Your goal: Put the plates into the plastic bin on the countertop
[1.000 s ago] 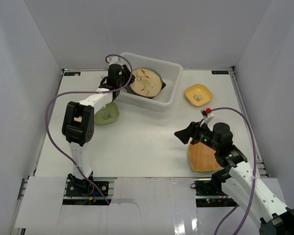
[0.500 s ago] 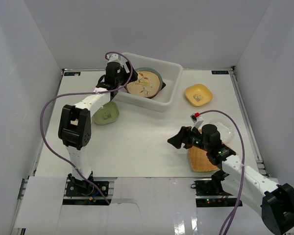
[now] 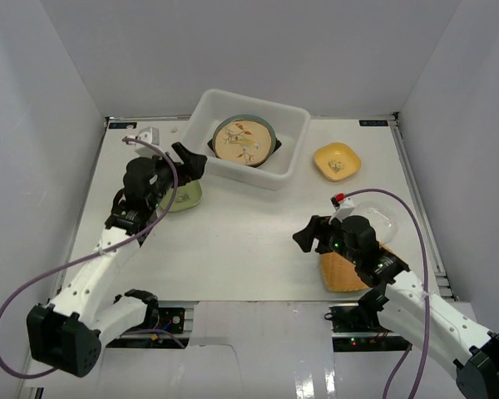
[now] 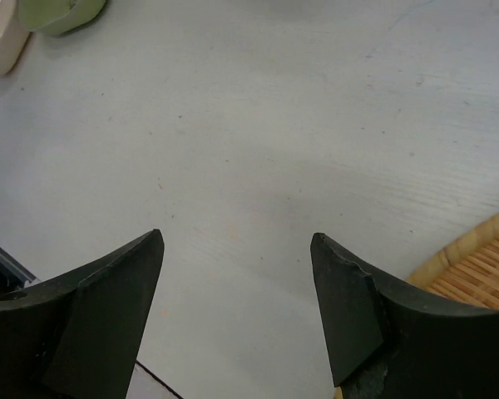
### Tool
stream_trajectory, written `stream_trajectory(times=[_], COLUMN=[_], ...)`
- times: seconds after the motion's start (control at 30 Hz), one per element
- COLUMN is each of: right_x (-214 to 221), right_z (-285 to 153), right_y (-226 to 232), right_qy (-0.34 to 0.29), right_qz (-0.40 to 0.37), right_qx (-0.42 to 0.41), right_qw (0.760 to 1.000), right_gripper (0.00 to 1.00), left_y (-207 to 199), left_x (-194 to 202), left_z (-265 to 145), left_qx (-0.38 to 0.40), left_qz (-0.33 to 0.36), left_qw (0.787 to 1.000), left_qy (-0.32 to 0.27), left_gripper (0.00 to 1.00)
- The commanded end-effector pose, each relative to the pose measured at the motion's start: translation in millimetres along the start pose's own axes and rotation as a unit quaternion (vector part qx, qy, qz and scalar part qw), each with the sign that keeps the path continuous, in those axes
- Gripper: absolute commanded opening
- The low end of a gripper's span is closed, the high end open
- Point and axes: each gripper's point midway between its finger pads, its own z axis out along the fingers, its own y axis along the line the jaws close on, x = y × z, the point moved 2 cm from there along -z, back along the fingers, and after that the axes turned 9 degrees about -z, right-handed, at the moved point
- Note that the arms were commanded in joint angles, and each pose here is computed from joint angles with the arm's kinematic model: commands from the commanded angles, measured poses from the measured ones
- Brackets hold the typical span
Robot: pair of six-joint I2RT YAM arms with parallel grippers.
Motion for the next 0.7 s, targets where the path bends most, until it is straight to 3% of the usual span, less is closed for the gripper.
stream_trajectory(times=[0.0,0.1,0.17,0.27,0.3,0.5,0.53,0.6,0.67], right_x=[-7.1,-9.3,-25.8,-64.4,-76.4,-155.4,-160.5,-170.3,-170.6], right_z=[-16.6,-34.1,-50.3,-69.2,-74.0,-114.0,-117.2,-124.0,-126.7], right_y=[-14.9,-22.5,-29.5,-24.0,-20.6,23.7,27.5,38.6,42.7], right_qy=[0.001,-0.003,-0.031,-0.081,-0.092,-0.178,-0.182,-0.188,-0.187], right_qz=[-0.009,0.003,0.002,-0.007,-0.018,-0.041,-0.048,-0.053,-0.054], right_qx=[0.063,0.095,0.130,0.141,0.139,0.069,0.062,0.039,0.027], right_qw=[0.998,0.995,0.991,0.987,0.986,0.981,0.980,0.980,0.981], right_gripper=[0.77,0.77,0.75,0.70,0.68,0.55,0.53,0.52,0.52], left_y=[23.3,11.1,-8.2,-27.0,-49.3,-113.1,-107.8,-138.9,-133.1], left_x=[53.0,82.8,130.0,184.9,213.5,290.0,315.0,329.5,368.5], left_z=[-34.3,-60.1,-78.4,-82.5,-98.4,-101.9,-95.6,-90.6,-76.1], left_qx=[-0.011,0.038,0.083,0.082,0.109,0.173,0.154,0.189,0.161], left_qz=[-0.025,-0.061,-0.092,-0.093,-0.079,-0.091,-0.083,-0.092,-0.081], left_qw=[0.996,0.986,0.964,0.949,0.934,0.899,0.894,0.880,0.875], left_qy=[0.087,0.153,0.235,0.290,0.330,0.392,0.412,0.425,0.450], left_gripper=[0.98,0.95,0.94,0.94,0.94,0.94,0.94,0.94,0.93])
